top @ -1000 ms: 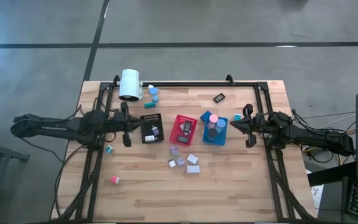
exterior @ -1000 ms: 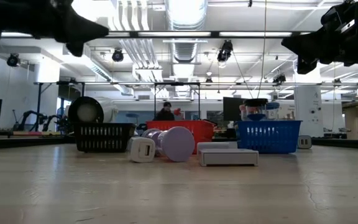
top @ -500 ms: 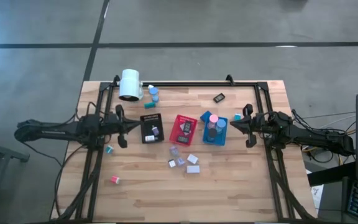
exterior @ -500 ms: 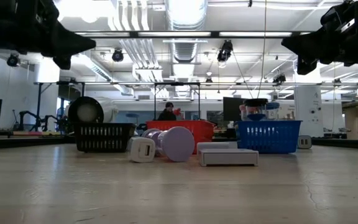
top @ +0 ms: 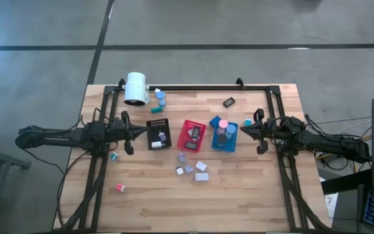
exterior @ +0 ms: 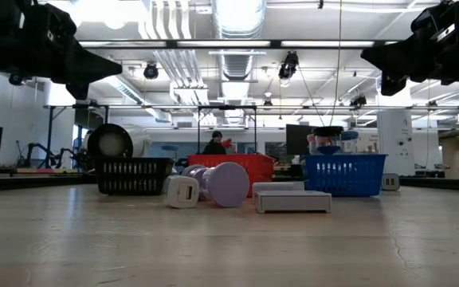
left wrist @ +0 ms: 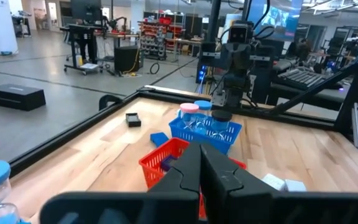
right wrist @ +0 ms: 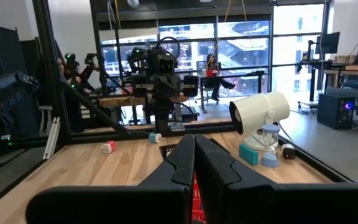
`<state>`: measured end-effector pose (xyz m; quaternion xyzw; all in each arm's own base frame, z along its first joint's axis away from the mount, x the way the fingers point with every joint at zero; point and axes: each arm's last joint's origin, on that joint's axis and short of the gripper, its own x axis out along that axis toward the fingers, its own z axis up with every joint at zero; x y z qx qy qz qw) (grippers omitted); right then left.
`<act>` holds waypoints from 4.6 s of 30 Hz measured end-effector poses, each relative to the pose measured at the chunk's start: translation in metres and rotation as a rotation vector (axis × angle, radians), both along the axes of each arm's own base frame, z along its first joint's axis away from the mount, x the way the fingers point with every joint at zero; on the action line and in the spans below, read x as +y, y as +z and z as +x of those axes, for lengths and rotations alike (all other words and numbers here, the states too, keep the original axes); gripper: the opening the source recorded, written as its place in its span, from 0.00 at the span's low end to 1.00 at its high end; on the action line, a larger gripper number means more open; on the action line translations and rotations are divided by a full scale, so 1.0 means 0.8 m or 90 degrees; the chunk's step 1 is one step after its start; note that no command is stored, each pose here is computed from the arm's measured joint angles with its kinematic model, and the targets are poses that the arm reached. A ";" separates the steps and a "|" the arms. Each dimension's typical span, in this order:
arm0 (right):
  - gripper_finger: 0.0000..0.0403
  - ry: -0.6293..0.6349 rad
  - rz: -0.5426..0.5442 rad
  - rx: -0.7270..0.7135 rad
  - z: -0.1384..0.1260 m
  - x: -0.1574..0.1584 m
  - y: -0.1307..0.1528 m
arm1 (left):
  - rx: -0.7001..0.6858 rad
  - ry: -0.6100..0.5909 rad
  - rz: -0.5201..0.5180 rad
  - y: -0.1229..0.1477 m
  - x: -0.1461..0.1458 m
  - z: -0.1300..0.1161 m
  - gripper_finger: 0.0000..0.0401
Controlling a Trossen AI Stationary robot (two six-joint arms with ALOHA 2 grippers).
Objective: Pick & Place Office items
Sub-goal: Put the white charger adapter into the black bin
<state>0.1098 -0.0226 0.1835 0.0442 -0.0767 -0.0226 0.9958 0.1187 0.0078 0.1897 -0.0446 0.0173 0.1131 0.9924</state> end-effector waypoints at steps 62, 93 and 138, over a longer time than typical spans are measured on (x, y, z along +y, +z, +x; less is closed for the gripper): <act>0.02 0.070 -0.010 0.550 0.215 0.157 0.092 | 0.000 -0.009 0.041 -0.008 0.000 0.000 0.04; 0.70 -0.099 0.201 0.940 0.349 0.111 -0.012 | 0.004 -0.009 0.046 -0.009 0.000 0.000 0.03; 0.64 -0.029 0.160 0.949 0.349 0.114 -0.035 | 0.007 -0.009 0.049 -0.009 0.000 0.000 0.03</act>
